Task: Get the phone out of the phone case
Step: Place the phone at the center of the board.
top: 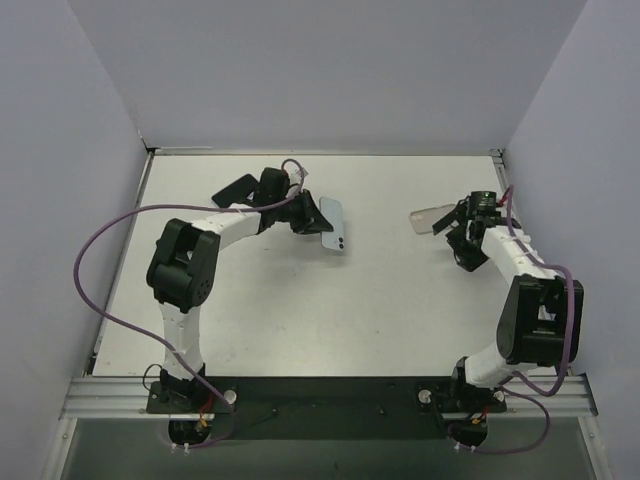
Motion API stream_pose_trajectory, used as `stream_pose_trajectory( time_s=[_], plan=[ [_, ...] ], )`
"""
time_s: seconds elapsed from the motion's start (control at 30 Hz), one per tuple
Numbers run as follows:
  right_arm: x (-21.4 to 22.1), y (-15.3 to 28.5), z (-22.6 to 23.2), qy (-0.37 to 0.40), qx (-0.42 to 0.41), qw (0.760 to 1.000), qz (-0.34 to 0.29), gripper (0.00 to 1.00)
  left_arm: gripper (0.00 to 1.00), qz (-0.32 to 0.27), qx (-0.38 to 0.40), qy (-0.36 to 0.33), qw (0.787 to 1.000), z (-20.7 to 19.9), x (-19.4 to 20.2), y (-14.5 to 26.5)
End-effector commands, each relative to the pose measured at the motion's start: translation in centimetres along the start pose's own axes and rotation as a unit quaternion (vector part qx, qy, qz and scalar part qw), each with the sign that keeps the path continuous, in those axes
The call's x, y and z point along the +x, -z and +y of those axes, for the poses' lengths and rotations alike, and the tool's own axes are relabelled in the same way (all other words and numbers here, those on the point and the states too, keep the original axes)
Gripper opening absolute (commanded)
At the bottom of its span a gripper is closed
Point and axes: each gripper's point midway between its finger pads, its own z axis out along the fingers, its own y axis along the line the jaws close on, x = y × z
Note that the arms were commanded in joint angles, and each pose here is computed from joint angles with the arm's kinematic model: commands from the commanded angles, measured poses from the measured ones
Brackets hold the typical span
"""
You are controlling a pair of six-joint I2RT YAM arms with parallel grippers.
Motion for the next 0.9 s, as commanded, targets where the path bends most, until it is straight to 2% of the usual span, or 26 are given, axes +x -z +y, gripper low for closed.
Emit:
stream_pose_trajectory(
  time_s=[0.0, 0.03, 0.13, 0.3, 0.33, 0.37, 0.43, 0.5, 0.7, 0.8, 0.87],
  plan=[
    [3.8, 1.8, 0.7, 0.054, -0.035, 0.997, 0.041, 1.0, 0.0, -0.026, 0.038, -0.011, 0.999, 1.3, -5.2, 0.7],
    [4.3, 1.9, 0.5, 0.058, -0.036, 0.997, 0.045, 0.99, 0.0, -0.008, 0.006, 0.016, 1.0, 3.1, -4.6, 1.0],
    [5.7, 2.5, -0.3, 0.066, -0.042, 0.995, 0.054, 0.99, 0.0, -0.01, -0.04, 0.032, 0.999, 6.9, -4.8, 2.1],
    [6.4, 2.8, -1.0, 0.077, -0.047, 0.994, 0.057, 0.99, 0.02, -0.017, -0.071, 0.073, 0.995, 10.7, -3.9, 3.4],
    [6.6, 2.9, -0.8, 0.078, -0.052, 0.994, 0.061, 0.99, 0.15, -0.02, -0.082, 0.077, 0.993, 11.3, -3.8, 3.4],
    [6.5, 2.9, -0.7, 0.082, -0.055, 0.993, 0.062, 0.99, 0.43, -0.02, -0.091, 0.077, 0.993, 11.8, -3.8, 3.6],
    [6.5, 3.2, -0.3, 0.081, -0.062, 0.993, 0.064, 0.99, 0.75, -0.021, -0.115, 0.078, 0.99, 12.5, -3.8, 4.1],
    [6.3, 3.5, -0.1, 0.079, -0.068, 0.993, 0.06, 0.99, 0.83, -0.026, -0.13, 0.064, 0.989, 12.7, -4.4, 4.9],
    [6.1, 4.1, 0.6, 0.083, -0.083, 0.991, 0.059, 0.99, 0.9, -0.082, -0.228, 0.01, 0.97, 12.9, -8.3, 10.3],
    [6.2, 4.1, 0.8, 0.083, -0.085, 0.991, 0.063, 0.99, 0.93, -0.091, -0.307, -0.023, 0.947, 13.7, -9.8, 13.1],
    [6.4, 3.9, 0.7, 0.084, -0.082, 0.991, 0.068, 0.99, 0.96, -0.1, -0.364, -0.053, 0.924, 15.2, -11.1, 14.5]
  ],
)
